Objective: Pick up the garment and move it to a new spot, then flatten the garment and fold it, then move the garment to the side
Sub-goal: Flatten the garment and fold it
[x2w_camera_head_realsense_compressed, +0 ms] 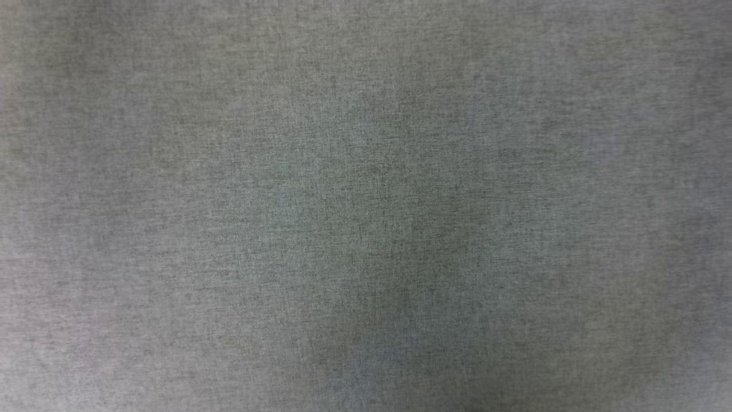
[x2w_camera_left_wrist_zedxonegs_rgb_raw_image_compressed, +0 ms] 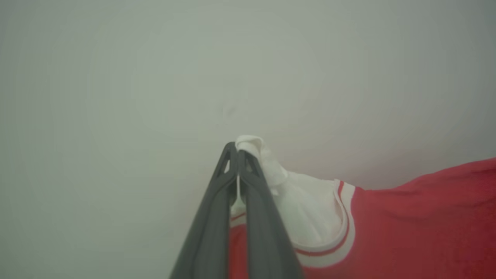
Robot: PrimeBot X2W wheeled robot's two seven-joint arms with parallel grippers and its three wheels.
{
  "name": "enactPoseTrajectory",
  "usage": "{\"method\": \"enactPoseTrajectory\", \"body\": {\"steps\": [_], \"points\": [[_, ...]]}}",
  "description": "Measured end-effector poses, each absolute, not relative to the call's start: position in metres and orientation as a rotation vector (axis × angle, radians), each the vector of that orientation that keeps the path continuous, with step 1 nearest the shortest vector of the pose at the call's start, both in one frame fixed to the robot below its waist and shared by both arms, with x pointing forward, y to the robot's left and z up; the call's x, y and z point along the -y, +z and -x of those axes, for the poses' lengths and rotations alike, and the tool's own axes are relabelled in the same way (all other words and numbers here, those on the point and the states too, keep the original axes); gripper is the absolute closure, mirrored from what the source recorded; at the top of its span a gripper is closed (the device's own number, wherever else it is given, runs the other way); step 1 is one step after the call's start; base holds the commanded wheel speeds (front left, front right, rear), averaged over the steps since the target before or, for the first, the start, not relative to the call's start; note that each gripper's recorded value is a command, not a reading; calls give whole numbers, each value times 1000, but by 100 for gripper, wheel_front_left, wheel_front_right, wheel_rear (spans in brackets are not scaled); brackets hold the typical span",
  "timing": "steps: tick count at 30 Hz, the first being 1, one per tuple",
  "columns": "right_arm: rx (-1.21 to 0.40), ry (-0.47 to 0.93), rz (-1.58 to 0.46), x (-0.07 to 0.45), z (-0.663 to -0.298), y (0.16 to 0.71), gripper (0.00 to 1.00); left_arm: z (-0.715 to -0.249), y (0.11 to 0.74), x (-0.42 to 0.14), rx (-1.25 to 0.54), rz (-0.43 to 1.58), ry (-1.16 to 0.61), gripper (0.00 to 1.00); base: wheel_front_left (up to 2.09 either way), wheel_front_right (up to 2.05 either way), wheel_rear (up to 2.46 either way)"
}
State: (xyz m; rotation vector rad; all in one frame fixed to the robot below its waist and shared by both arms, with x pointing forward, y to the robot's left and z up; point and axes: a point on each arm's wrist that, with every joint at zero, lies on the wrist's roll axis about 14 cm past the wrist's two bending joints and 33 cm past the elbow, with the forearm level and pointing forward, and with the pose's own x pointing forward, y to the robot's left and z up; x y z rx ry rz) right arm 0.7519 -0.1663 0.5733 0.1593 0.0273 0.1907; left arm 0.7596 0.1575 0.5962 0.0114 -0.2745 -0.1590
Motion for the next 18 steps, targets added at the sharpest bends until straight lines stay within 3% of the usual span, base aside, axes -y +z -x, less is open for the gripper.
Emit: {"method": "enactPoseTrajectory", "body": {"steps": [9,18], "points": [[-227,201,-161,156,-703,496,100,-726,524,-162,93,99,-147,100,0,0,0],[-331,201,-197,167,-598,453,100,-613,457,-174,-109,260,-97,100,0,0,0]]}}
